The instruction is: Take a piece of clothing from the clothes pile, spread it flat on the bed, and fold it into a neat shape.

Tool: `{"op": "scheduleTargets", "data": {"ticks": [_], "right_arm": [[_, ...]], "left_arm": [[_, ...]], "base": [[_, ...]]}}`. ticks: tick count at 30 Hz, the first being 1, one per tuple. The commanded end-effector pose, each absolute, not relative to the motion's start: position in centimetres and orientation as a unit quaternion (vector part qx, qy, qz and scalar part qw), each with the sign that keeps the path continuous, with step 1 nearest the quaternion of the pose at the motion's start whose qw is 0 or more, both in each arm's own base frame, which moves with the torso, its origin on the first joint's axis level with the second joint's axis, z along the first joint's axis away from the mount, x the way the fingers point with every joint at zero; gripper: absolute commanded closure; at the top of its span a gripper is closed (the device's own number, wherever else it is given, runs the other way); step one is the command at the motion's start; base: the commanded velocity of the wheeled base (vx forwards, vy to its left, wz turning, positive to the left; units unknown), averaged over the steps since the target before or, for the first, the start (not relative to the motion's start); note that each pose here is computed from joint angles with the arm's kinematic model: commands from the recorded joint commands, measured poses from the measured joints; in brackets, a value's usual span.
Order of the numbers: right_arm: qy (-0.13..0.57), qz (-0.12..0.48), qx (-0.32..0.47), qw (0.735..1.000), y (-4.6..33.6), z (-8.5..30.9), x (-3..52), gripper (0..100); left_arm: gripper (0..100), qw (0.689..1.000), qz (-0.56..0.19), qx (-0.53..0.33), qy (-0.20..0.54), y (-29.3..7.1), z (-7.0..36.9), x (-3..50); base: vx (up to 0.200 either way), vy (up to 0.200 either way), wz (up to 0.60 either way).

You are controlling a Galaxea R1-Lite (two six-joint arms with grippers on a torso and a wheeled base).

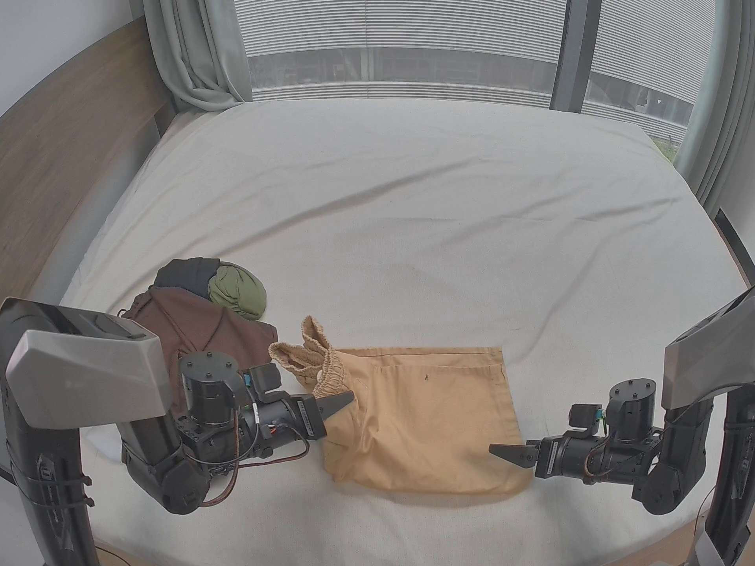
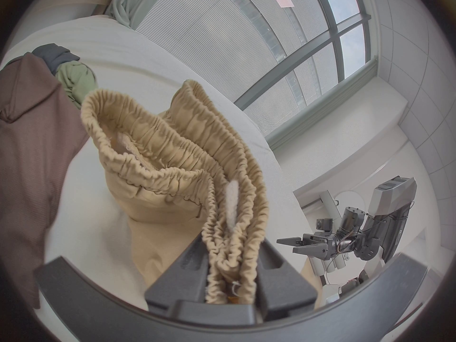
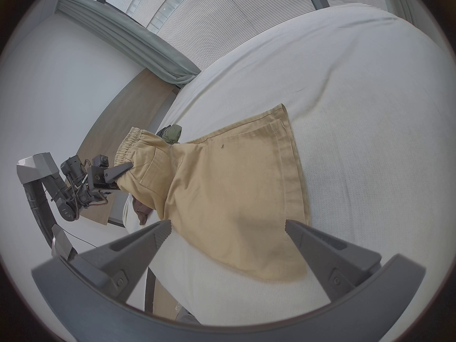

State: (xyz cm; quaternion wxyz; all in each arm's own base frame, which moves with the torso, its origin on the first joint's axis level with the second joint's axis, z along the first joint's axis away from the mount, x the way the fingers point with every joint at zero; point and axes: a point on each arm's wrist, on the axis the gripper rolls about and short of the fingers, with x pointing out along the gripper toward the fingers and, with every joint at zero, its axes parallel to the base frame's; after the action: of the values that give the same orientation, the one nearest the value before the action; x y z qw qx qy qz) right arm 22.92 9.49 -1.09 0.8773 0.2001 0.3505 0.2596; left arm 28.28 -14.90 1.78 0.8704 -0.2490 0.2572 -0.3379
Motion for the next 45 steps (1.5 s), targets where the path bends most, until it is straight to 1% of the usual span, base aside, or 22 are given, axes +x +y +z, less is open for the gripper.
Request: {"op": "scheduleTargets", "data": {"ticks": [1, 6, 16, 26, 30, 35, 45], "right_arm": [[0.347, 0.261, 0.200, 0.878, 9.5, -0.9, 22.9, 0], [0.339, 0.263, 0.201, 0.881, 9.5, -0.5, 23.0, 0], [0.338, 0.262, 0.201, 0.881, 9.4, -0.4, 22.9, 0], [0.330, 0.263, 0.203, 0.883, 9.3, 0.0, 23.1, 0], [0.321, 0.264, 0.206, 0.886, 9.2, 0.4, 23.2, 0], [0.312, 0.264, 0.207, 0.889, 9.1, 0.9, 23.2, 0], [0.308, 0.263, 0.208, 0.890, 9.1, 1.0, 23.3, 0]], "left_arm": [[100, 0.865, -0.354, -0.246, 0.257, -16.1, 1.9, 28.3], [100, 0.859, -0.371, -0.242, 0.257, -17.4, 2.0, 28.3], [100, 0.846, -0.398, -0.232, 0.267, -20.3, 0.9, 28.5], [100, 0.837, -0.416, -0.230, 0.272, -22.2, 1.1, 28.7], [100, 0.829, -0.427, -0.234, 0.277, -23.6, 1.2, 28.6], [100, 0.823, -0.432, -0.234, 0.285, -24.4, 1.3, 28.5], [100, 0.813, -0.441, -0.224, 0.308, -26.4, -0.7, 28.4]], "base": [[0.000, 0.000, 0.00], [0.000, 0.000, 0.00], [0.000, 0.000, 0.00], [0.000, 0.000, 0.00], [0.000, 0.000, 0.00], [0.000, 0.000, 0.00], [0.000, 0.000, 0.00]]}}
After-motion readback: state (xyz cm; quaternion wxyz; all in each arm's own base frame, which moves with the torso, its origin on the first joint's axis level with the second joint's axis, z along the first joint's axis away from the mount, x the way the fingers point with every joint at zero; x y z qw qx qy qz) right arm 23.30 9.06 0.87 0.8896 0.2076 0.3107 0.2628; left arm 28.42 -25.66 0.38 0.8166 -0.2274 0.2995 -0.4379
